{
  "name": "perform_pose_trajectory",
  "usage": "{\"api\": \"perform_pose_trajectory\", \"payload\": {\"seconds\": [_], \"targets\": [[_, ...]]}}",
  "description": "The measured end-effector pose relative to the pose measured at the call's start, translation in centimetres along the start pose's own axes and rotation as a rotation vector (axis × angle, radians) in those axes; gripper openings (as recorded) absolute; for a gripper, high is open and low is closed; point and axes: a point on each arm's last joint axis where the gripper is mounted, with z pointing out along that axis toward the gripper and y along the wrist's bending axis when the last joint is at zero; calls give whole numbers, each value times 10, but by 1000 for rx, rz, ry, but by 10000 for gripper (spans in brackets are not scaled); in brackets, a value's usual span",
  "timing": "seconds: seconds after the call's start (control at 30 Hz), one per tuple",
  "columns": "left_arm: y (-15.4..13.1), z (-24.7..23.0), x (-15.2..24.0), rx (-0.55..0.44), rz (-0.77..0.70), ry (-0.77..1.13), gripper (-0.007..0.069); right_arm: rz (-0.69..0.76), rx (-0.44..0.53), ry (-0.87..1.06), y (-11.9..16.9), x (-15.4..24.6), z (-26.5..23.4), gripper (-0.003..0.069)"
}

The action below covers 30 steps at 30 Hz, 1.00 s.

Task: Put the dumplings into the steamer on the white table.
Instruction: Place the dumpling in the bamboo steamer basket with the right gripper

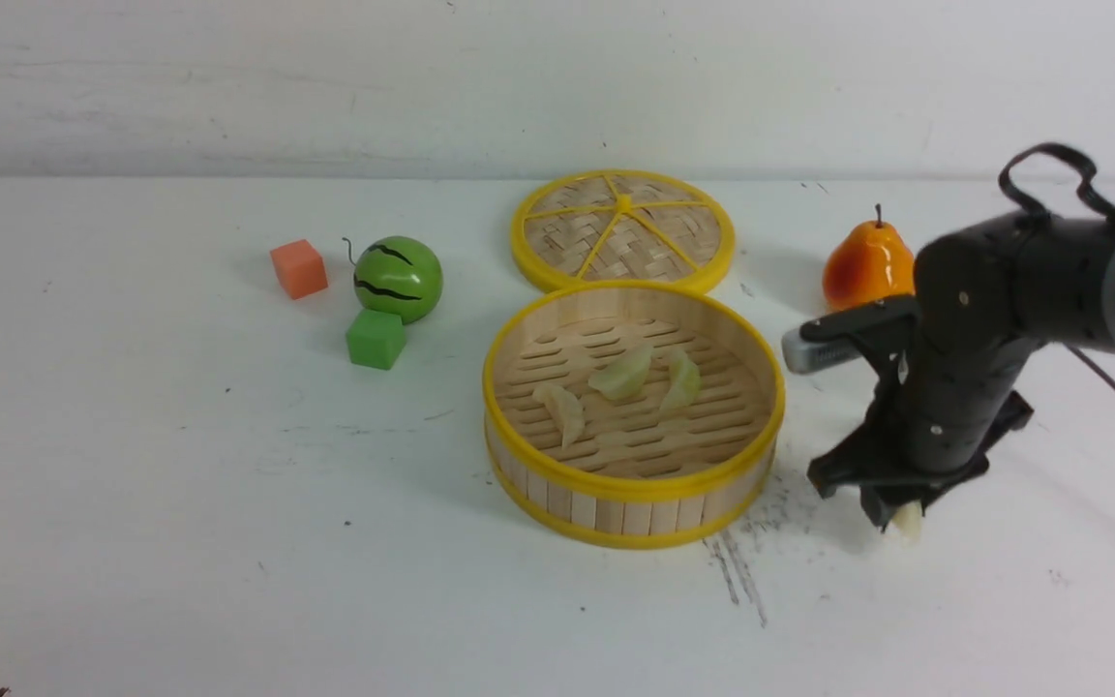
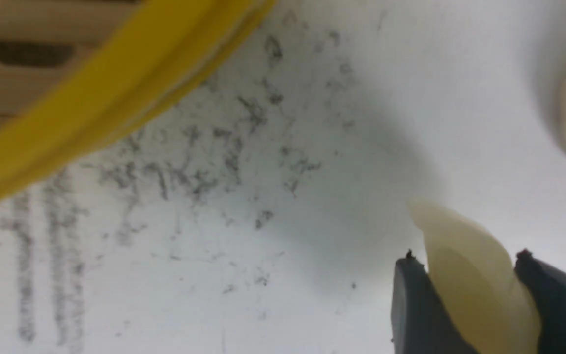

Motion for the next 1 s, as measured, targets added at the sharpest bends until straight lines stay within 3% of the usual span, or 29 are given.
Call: {"api": "perform_pose_trajectory", "payload": {"seconds": [0.07,0.17,0.3,0.47,0.73,1.0], "targets": [[0,0,0,0,0,0,3,-13,-6,-46,6,-7,-19,244],[0,0,-1,1,0,-6,6,-61,-62,-191,38,-29,-67,244],[0,0,-1,2,0,-10,6,-137,-135,-288,85,-45,-84,244],[0,0,-1,2,0,-10,14,-196,-163,-237,127,-52,-37,244],[0,0,0,0,0,1,18,-144,-147,-157,134,-52,13,246],[0,0,2,-4,0,23,22,-143,-122,-184,126,-56,-29,519]]}}
